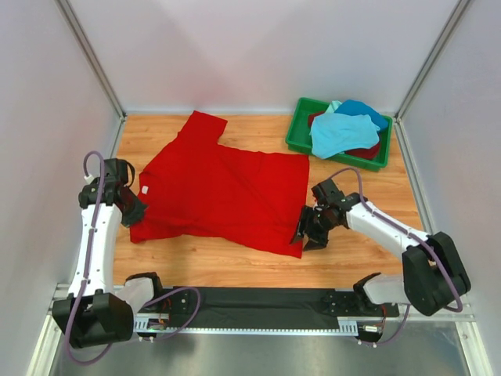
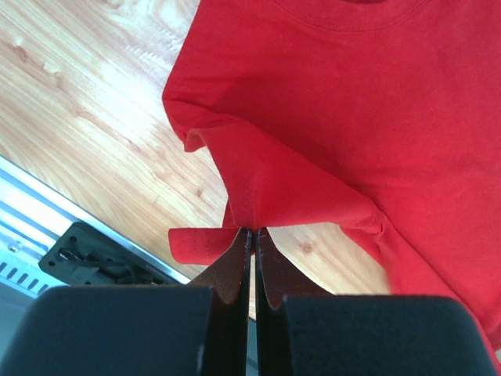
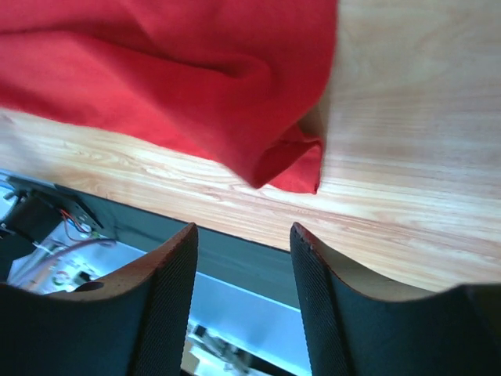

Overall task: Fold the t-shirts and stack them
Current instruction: Fold the tshirt

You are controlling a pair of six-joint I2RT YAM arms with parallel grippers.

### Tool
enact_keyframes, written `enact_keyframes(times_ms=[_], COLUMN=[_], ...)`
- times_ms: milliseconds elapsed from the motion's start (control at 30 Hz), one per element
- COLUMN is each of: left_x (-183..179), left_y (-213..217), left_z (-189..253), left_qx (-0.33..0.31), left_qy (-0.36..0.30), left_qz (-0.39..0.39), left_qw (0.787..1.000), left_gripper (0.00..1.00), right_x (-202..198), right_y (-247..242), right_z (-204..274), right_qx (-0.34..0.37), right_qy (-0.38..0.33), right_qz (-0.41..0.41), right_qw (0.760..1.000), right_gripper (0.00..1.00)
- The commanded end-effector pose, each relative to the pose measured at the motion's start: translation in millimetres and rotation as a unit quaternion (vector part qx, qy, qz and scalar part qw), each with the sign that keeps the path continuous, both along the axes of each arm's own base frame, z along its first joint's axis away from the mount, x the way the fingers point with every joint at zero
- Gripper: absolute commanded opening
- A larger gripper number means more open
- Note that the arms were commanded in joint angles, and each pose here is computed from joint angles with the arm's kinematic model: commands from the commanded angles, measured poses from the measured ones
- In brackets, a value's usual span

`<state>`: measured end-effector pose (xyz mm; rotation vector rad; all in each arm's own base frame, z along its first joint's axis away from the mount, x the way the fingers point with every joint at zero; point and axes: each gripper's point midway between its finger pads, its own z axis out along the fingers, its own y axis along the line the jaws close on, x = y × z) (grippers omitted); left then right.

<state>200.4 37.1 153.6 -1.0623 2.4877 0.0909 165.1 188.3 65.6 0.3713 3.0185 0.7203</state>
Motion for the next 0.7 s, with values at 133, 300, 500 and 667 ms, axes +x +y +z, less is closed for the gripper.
enact_keyframes(times_ms=[133, 300, 500, 667], left_x=[8.2, 9.4, 9.1, 10.5], left_y=[0.5, -1.0, -1.1, -0.9], left_z=[7.6, 6.2, 5.6, 8.1], left_qx=[0.002, -0.001, -0.001, -0.001], left_qy=[-0.015, -0.013, -0.013, -0.017], left_qz=[-0.016, -0.022, -0.025, -0.023], left_qw=[1.000, 1.000, 1.000, 1.000], left_gripper=[0.00, 0.00, 0.00, 0.00], right_x=[3.4, 9.1, 5.0, 0.2], right_y=[13.0, -4.2, -10.5, -21.4], right_z=[-2.5, -11.7, -29.7, -34.9], right_qx=[0.080, 0.055, 0.009, -0.027], right_qy=[0.011, -0.023, 0.007, 0.014], right_qz=[-0.164, -0.218, -0.220, -0.238], right_qw=[0.983, 0.974, 0.975, 0.971], right_gripper=[0.50, 0.50, 0.45, 0.43])
